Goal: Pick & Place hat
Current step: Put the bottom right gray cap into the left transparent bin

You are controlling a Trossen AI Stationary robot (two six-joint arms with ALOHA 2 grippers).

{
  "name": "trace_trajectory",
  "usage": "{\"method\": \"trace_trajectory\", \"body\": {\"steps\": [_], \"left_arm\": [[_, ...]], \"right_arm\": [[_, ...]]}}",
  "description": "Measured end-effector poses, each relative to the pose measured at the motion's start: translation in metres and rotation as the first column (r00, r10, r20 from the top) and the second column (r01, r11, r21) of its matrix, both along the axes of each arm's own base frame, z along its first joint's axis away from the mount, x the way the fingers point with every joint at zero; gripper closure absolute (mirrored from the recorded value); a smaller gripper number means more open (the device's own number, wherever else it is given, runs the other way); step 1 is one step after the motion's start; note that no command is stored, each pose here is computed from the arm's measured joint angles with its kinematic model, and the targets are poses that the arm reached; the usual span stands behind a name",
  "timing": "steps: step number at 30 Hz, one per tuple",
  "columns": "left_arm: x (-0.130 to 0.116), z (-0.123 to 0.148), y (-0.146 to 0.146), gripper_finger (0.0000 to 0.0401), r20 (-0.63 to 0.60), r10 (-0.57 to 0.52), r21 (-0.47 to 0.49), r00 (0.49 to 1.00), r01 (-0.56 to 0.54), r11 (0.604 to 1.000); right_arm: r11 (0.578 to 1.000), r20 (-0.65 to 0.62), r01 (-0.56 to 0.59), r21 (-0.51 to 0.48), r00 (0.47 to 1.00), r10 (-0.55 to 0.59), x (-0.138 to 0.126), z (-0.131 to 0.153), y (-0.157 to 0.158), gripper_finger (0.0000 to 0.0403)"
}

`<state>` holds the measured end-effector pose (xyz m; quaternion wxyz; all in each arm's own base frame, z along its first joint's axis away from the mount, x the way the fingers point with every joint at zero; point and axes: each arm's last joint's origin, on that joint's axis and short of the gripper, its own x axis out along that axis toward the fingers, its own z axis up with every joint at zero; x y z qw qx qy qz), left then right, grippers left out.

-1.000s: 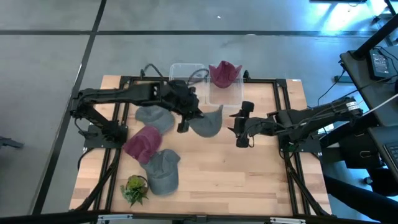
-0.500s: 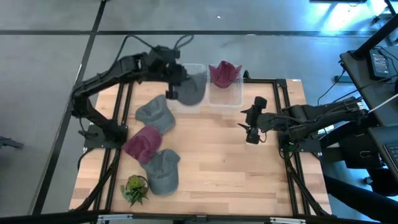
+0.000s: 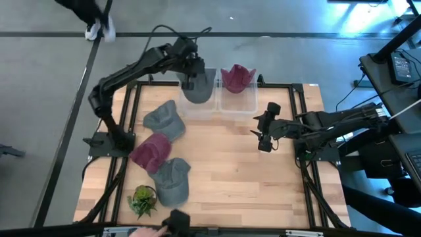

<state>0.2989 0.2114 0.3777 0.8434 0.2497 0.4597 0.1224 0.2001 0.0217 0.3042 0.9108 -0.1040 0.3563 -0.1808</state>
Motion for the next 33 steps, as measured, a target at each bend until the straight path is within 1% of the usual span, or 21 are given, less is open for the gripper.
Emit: {"method": "trace_trajectory", "body": {"steps": [2, 5, 9, 13, 16, 22, 24, 26, 29, 33], "left_arm": [[0.005, -0.012, 0.011, 0.0374, -0.016, 0.038, -0.021, 0.999, -0.039, 0.999], [0.008, -0.027, 0.026, 0.0367, -0.036, 0.130, -0.040, 0.991, -0.131, 0.991], [0.008, -0.039, 0.039, 0.0364, -0.048, 0.203, -0.071, 0.978, -0.206, 0.976], [0.009, -0.049, 0.047, 0.0362, -0.062, 0.237, -0.094, 0.970, -0.242, 0.966], [0.010, -0.053, 0.049, 0.0360, -0.075, 0.243, -0.096, 0.967, -0.249, 0.964], [0.008, -0.052, 0.052, 0.0354, -0.092, 0.288, -0.051, 0.953, -0.293, 0.955], [0.005, -0.053, 0.054, 0.0347, -0.087, 0.314, -0.071, 0.945, -0.320, 0.945], [0.003, -0.057, 0.055, 0.0337, -0.091, 0.318, -0.088, 0.944, -0.326, 0.941], [-0.002, -0.063, 0.059, 0.0321, -0.133, 0.342, -0.077, 0.930, -0.354, 0.932], [-0.010, -0.063, 0.066, 0.0298, -0.129, 0.384, -0.088, 0.914, -0.396, 0.914]], "right_arm": [[1.000, -0.007, 0.008, 0.000, 1.000, -0.008, 0.001, -0.006, -0.001, 0.0153], [1.000, -0.041, 0.019, -0.006, 0.999, -0.019, -0.001, -0.016, -0.004, 0.0153], [0.999, -0.046, 0.033, -0.007, 0.998, -0.033, 0.000, -0.020, -0.007, 0.0153], [0.999, -0.035, 0.027, -0.021, 0.999, -0.028, 0.001, -0.019, -0.009, 0.0153], [0.999, -0.027, 0.022, -0.027, 0.999, -0.022, 0.002, -0.018, -0.009, 0.0153], [0.999, -0.025, 0.023, -0.023, 0.999, -0.023, 0.002, -0.018, -0.009, 0.0153], [0.999, -0.025, 0.023, -0.023, 0.999, -0.023, 0.002, -0.018, -0.009, 0.0153], [0.999, -0.025, 0.023, -0.023, 0.999, -0.023, 0.002, -0.018, -0.009, 0.0153], [0.999, -0.025, 0.023, -0.023, 0.999, -0.023, 0.002, -0.018, -0.009, 0.0153], [0.999, -0.025, 0.023, -0.023, 0.999, -0.023, 0.002, -0.018, -0.009, 0.0153]]}}
